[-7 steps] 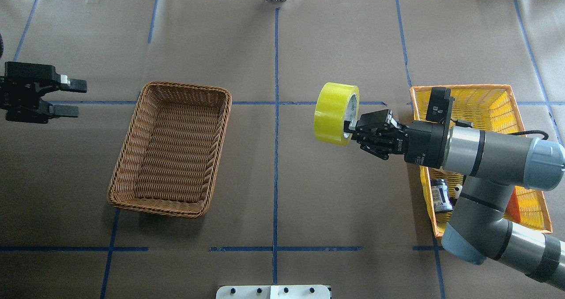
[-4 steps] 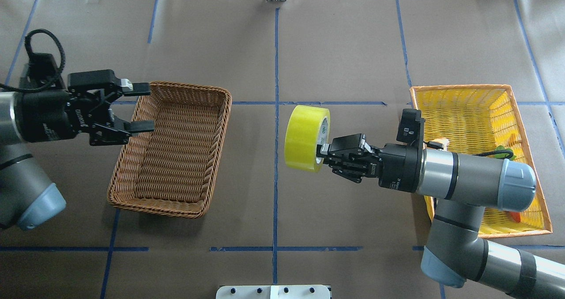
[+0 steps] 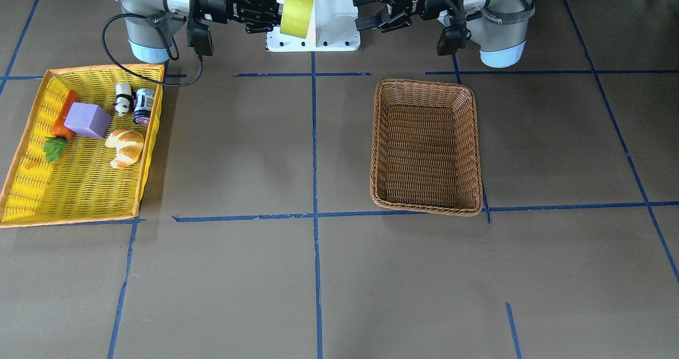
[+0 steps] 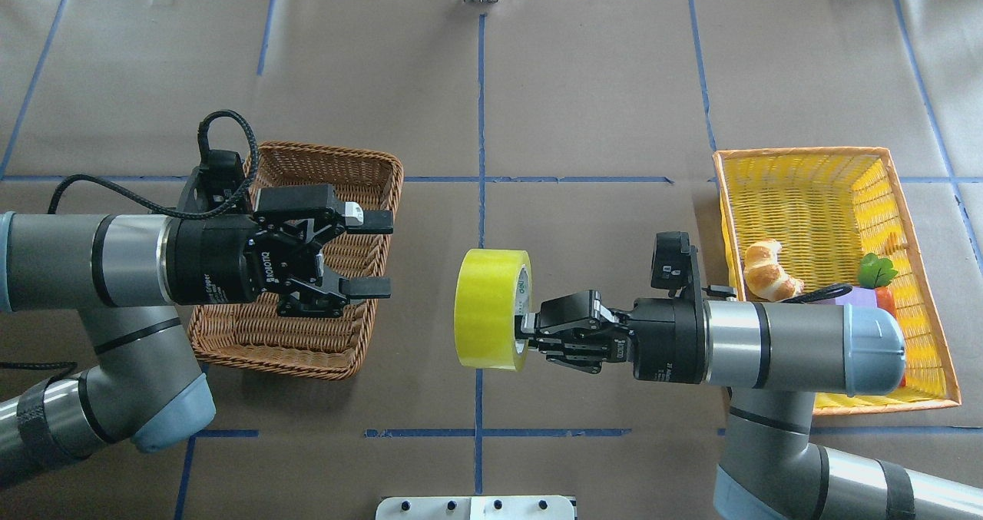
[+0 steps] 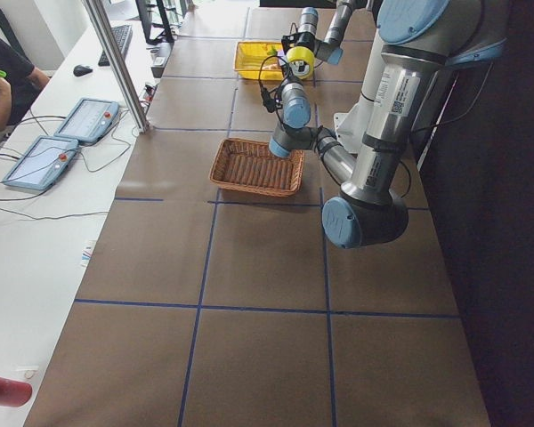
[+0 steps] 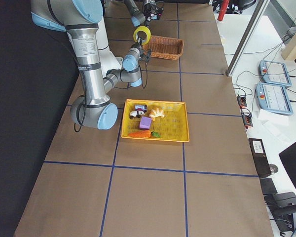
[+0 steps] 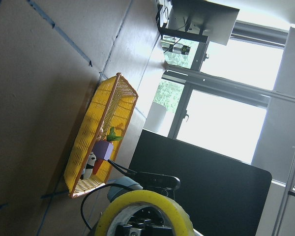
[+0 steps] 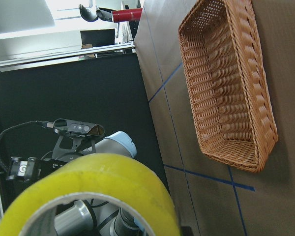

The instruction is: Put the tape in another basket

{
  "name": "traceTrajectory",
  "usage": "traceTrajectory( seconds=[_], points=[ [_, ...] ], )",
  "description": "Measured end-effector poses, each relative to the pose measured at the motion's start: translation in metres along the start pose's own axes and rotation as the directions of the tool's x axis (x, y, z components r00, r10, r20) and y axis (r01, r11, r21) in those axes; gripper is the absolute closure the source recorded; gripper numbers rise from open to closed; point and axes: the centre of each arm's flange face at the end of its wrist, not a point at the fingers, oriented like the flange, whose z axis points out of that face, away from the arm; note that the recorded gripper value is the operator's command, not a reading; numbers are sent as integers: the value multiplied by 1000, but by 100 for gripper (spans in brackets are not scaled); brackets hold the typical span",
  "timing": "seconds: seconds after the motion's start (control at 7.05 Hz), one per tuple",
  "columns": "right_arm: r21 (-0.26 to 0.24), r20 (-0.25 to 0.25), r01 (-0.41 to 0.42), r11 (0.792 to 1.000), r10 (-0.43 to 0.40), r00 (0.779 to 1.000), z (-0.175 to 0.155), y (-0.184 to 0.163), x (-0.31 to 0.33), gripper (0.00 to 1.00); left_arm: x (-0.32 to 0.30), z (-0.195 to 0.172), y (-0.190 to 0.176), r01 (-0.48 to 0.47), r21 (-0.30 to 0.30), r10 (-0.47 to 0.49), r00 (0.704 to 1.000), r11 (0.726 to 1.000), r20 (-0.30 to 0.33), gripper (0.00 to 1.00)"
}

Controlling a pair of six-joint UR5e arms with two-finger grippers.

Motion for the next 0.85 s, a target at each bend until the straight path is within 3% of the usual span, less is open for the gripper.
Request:
traceTrajectory(
  seconds=[0.28,0.85],
  points=[
    [-28,-4,-12,1000,12,1000,9,12,6,98,2,16,13,8,-36,-9,1000,999,-15,0],
    [-46,-13,-23,999,22,1000,14,21,12,98,-2,33,27,28,-49,-30,999,998,-40,0]
  ],
)
